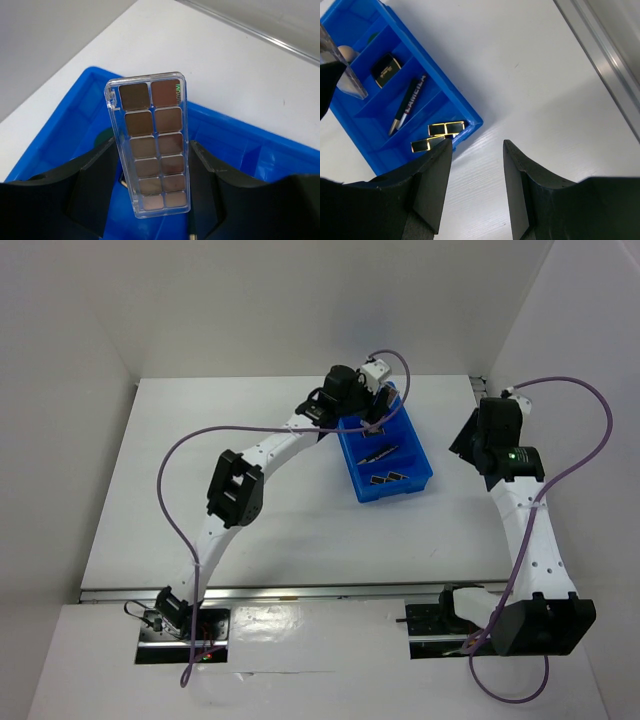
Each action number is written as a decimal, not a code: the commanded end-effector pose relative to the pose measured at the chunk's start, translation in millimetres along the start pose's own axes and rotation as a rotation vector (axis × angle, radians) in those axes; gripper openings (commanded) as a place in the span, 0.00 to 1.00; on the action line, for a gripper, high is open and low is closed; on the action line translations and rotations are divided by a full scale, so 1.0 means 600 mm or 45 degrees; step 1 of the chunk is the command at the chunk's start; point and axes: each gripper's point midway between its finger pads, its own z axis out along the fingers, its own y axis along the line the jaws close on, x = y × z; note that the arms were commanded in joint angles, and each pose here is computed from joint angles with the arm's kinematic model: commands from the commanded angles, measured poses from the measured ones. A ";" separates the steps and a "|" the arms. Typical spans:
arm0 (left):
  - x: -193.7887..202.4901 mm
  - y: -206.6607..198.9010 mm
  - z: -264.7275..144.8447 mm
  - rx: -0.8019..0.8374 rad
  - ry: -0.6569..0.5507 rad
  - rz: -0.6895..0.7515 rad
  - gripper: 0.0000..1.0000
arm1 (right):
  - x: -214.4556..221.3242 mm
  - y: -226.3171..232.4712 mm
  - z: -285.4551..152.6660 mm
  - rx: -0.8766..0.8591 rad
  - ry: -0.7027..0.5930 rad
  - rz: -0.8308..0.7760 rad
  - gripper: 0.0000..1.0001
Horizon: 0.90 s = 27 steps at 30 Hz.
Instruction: Organize the makeup
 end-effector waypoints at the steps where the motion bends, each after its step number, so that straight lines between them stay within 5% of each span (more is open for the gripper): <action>1: -0.063 0.024 0.014 -0.090 -0.187 0.122 0.15 | 0.005 -0.011 -0.001 0.020 -0.004 -0.001 0.53; 27: 0.048 0.019 -0.005 -0.058 0.092 0.341 0.09 | 0.022 -0.022 0.015 0.058 0.017 -0.023 0.53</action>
